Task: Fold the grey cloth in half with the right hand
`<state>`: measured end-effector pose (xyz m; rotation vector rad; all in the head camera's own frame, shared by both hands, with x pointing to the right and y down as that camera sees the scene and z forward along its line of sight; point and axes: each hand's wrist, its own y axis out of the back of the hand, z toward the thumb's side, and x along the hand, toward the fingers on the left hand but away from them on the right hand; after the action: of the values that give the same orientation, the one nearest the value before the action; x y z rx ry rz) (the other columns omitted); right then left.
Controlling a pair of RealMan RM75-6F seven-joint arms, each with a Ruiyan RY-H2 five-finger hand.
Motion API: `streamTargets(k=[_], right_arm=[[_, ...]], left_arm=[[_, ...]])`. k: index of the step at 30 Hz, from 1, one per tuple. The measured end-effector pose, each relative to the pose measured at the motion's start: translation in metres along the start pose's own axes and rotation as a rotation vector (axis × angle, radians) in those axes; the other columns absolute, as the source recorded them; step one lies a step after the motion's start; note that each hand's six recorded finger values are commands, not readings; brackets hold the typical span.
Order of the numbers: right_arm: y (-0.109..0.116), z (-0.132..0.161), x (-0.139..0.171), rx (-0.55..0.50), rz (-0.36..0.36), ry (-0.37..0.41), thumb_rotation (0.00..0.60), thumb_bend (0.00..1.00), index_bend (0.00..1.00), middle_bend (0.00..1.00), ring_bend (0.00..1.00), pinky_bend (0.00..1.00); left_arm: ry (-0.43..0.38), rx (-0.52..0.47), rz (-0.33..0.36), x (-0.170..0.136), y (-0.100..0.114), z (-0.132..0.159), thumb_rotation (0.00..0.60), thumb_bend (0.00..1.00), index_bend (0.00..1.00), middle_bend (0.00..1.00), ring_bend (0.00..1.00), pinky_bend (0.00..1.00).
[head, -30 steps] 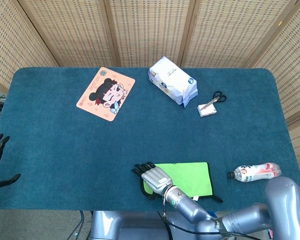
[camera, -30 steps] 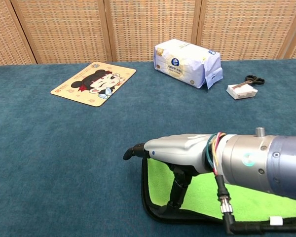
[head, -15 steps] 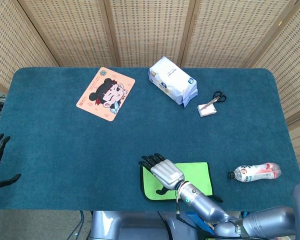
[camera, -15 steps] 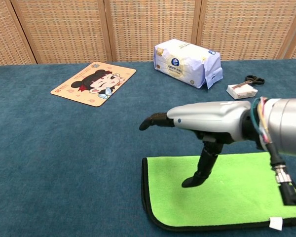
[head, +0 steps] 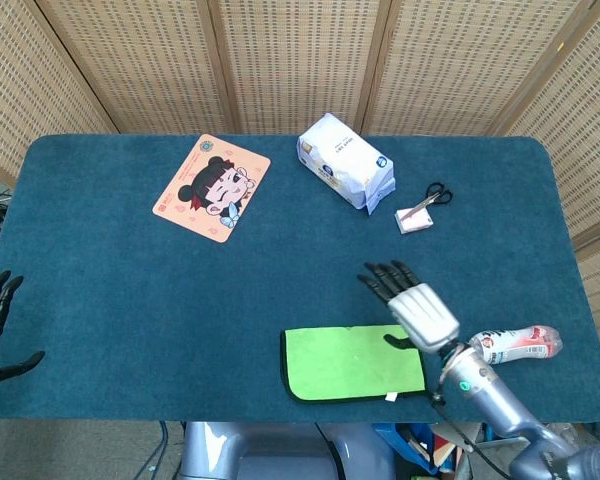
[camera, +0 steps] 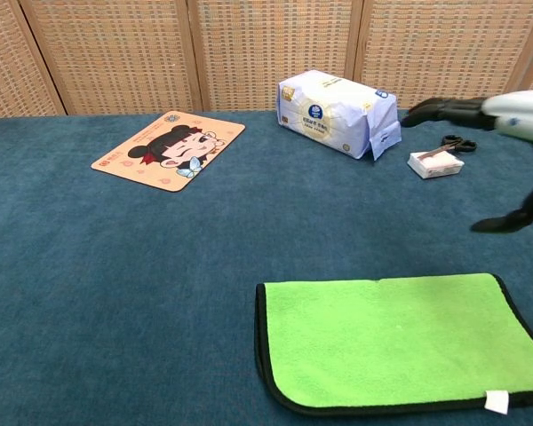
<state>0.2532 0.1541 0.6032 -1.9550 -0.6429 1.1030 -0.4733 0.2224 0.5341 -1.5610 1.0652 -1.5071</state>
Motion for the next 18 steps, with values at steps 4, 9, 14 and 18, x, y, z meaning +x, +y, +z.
streamTargets(k=[4,9,14,18], right_arm=[[0.003,-0.056,0.042,0.016,-0.077,-0.106,0.600,0.19,0.02,0.00,0.00,0.00],[0.004,-0.083,0.088,-0.014,-0.153,-0.208,0.600,0.10,0.00,0.00,0.00,0.00],[0.010,-0.093,0.124,-0.035,-0.250,-0.300,0.600,0.00,0.00,0.00,0.00,0.00],[0.016,-0.092,0.144,-0.051,-0.299,-0.344,0.600,0.00,0.00,0.00,0.00,0.00]], left_arm=[[-0.001,-0.018,0.018,-0.006,0.004,0.004,0.600,0.16,0.00,0.00,0.00,0.00],[0.011,-0.024,0.025,-0.014,0.005,0.007,0.600,0.15,0.00,0.00,0.00,0.00],[0.012,0.025,0.010,-0.017,-0.001,0.012,0.600,0.15,0.00,0.00,0.00,0.00],[-0.011,0.041,0.007,-0.017,-0.006,0.019,0.600,0.15,0.00,0.00,0.00,0.00]])
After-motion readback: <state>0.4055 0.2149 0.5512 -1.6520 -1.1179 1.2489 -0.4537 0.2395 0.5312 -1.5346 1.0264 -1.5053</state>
